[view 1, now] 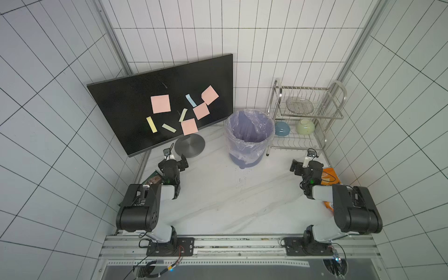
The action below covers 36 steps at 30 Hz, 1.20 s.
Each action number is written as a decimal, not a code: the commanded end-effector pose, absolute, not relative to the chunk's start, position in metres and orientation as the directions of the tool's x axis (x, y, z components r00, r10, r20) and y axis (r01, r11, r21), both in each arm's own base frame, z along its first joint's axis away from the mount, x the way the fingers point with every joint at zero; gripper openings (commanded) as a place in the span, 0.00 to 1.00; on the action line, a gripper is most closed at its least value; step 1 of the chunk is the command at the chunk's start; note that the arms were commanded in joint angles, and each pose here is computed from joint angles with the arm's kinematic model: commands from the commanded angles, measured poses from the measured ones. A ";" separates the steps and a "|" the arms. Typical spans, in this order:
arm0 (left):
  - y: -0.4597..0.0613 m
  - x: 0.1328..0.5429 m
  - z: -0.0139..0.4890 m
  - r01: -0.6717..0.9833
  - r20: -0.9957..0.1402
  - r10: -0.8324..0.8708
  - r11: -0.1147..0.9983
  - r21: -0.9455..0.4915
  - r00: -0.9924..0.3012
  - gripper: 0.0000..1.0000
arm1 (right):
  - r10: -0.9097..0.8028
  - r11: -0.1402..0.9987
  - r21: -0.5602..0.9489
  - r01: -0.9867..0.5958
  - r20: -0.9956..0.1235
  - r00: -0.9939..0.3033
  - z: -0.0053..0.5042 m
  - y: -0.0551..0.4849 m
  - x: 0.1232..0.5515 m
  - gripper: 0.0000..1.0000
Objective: Remove the sticky note from the monitor
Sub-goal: Tear off the sticky note from the monitor.
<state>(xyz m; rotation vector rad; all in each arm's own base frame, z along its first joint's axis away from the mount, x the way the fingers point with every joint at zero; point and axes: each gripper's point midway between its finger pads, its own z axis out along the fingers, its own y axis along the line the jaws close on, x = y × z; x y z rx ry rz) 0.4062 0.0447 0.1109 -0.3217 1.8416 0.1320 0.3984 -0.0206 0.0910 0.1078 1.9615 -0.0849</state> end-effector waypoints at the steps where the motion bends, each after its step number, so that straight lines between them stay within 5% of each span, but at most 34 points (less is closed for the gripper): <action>1: 0.041 0.410 0.114 -0.269 -0.956 -0.145 0.960 -0.074 -0.256 0.98 | 0.039 0.993 -0.006 0.119 -0.926 -0.376 0.093 -0.023 0.401 0.99; 14: 0.042 0.408 0.117 -0.267 -0.959 -0.150 0.960 -0.082 -0.241 0.98 | 0.067 0.985 0.006 0.174 -0.936 -0.346 0.098 -0.031 0.397 0.99; 23: 0.037 0.384 0.154 -0.360 -0.961 -0.156 0.931 -0.065 -0.230 0.98 | 0.117 0.964 0.040 0.261 -0.951 -0.286 0.146 -0.036 0.367 0.99; 36: -0.007 0.347 0.223 -0.330 -0.917 -0.335 0.909 -0.255 -0.215 0.98 | 0.124 0.992 0.119 0.038 -0.936 -0.329 0.239 0.027 0.313 0.99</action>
